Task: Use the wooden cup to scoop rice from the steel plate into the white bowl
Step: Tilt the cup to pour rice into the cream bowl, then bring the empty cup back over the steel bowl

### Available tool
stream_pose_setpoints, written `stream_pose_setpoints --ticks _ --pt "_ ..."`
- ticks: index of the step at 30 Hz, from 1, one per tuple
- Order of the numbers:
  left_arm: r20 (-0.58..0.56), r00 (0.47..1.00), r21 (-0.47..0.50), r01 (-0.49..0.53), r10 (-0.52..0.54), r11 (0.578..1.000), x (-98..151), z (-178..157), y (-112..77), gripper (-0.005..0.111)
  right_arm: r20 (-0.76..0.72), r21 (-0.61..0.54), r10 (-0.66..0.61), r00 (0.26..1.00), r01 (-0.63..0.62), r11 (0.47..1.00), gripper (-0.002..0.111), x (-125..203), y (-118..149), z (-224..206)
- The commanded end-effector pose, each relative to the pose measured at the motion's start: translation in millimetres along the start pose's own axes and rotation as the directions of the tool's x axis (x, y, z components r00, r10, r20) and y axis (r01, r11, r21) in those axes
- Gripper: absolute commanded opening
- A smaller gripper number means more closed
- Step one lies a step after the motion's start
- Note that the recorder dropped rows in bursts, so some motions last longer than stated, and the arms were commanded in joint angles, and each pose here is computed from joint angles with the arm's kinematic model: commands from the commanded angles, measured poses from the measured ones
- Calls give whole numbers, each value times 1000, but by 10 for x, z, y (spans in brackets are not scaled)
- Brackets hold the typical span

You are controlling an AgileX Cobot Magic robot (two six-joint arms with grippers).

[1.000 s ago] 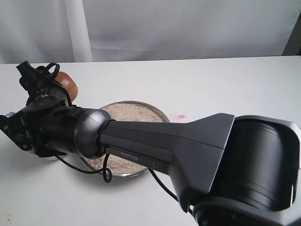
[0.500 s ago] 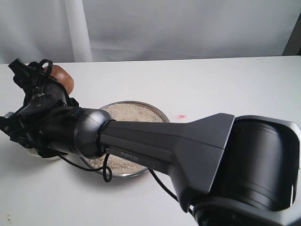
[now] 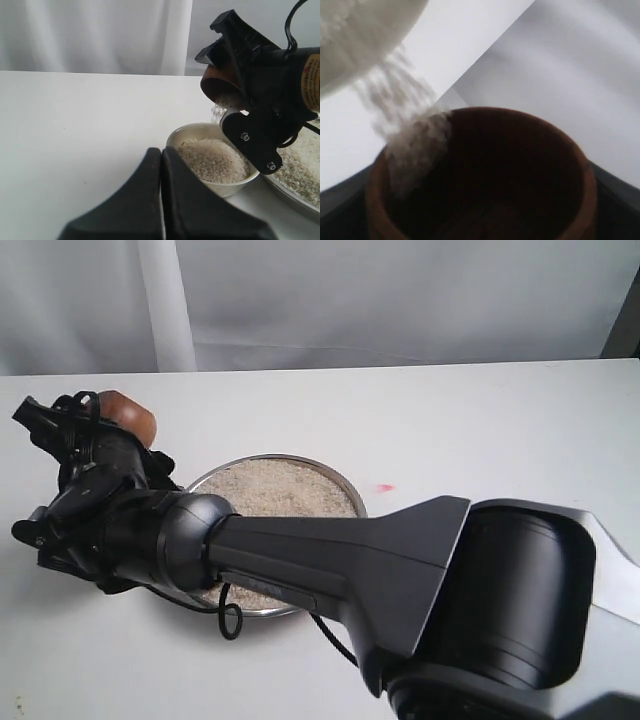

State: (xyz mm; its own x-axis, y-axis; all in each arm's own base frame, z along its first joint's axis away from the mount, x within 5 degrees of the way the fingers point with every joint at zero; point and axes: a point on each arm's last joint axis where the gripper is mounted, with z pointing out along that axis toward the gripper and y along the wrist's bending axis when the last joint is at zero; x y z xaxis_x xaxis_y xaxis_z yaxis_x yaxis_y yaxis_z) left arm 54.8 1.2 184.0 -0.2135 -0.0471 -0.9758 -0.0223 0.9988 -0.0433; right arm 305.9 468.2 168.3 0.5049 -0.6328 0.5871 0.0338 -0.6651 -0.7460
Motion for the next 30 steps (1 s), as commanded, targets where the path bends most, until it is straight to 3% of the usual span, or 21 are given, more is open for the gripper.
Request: stream_pose_setpoints --ticks 1,6,12,14,17,19,22,28,30 --pt "19 1000 6 6 -6 1000 -34 -8 -5 0 -43 46 -73 996 75 996 0 85 -69 0" --pt "19 1000 6 6 -6 1000 -34 -8 -5 0 -115 89 -167 979 178 980 0 125 -128 -18" --pt "19 1000 6 6 -6 1000 -34 -8 -5 0 -134 78 -141 981 153 985 0 138 -123 -26" --pt "19 1000 6 6 -6 1000 -34 -8 -5 0 -133 57 -41 990 49 997 0 146 -91 -25" --pt "19 1000 6 6 -6 1000 -34 -8 -5 0 -161 35 240 957 -237 971 0 192 -44 -37" --pt "19 1000 6 6 -6 1000 -34 -8 -5 0 -191 50 458 868 -458 888 0 299 -68 -77" --pt "19 1000 6 6 -6 1000 -34 -8 -5 0 -215 66 661 719 -665 744 0 511 -175 -189" --pt "19 1000 6 6 -6 1000 -34 -8 -5 0 -245 -30 864 439 -895 446 0 1087 -395 -504" --pt "19 1000 6 6 -6 1000 -34 -8 -5 0 -281 -102 859 427 -904 416 0 1262 -383 -581"
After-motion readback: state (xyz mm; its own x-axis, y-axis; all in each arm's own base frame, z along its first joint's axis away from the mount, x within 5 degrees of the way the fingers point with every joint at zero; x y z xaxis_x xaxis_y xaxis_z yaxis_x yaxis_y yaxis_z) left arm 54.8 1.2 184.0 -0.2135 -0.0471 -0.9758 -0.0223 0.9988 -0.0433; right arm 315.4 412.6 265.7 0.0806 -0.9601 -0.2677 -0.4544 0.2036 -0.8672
